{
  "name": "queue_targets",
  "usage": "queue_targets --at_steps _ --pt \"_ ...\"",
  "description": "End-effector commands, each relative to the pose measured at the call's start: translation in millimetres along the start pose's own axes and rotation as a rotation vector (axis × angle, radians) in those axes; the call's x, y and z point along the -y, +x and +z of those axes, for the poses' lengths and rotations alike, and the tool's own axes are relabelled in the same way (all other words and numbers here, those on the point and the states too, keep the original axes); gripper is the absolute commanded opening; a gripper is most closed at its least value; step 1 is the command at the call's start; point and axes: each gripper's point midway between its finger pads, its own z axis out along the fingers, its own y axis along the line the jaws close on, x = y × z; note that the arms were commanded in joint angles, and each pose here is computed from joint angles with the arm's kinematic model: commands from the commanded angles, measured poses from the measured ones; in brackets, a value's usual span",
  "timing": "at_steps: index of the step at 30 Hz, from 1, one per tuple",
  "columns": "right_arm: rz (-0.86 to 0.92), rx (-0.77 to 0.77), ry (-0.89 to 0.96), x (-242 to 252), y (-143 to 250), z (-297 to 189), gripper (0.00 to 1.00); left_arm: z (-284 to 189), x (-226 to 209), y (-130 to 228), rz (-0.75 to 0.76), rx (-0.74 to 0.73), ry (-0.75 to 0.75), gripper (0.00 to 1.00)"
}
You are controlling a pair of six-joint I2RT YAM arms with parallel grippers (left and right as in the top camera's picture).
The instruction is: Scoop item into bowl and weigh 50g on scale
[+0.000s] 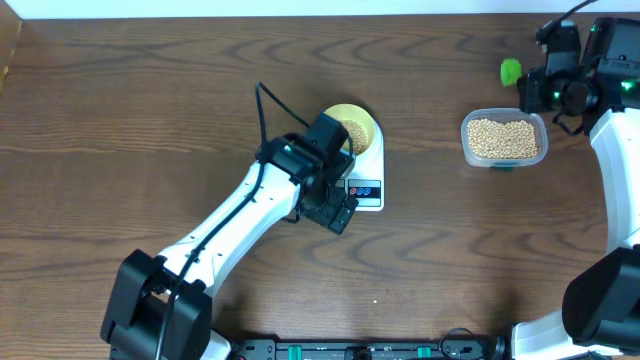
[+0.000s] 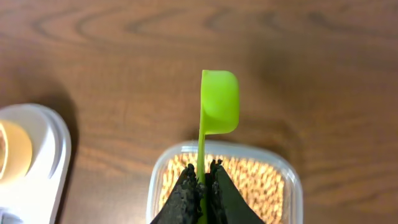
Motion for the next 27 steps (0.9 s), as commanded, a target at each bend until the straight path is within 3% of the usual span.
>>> queue_targets --at_steps 1,15,27 --pt "0.063 -0.025 0.010 1.7 3.6 -0.9 0.02 3.9 -6.5 3.7 0.025 -0.001 -0.042 0.98" --pt "0.207 -0.183 0.166 24.0 44.9 -2.9 0.01 27.0 -18.5 -0.6 0.031 0.060 -0.095 0.98" --pt "0.225 -0.316 0.203 40.1 77.3 38.6 0.01 27.3 -19.5 -4.6 0.032 0.078 -0.101 0.98"
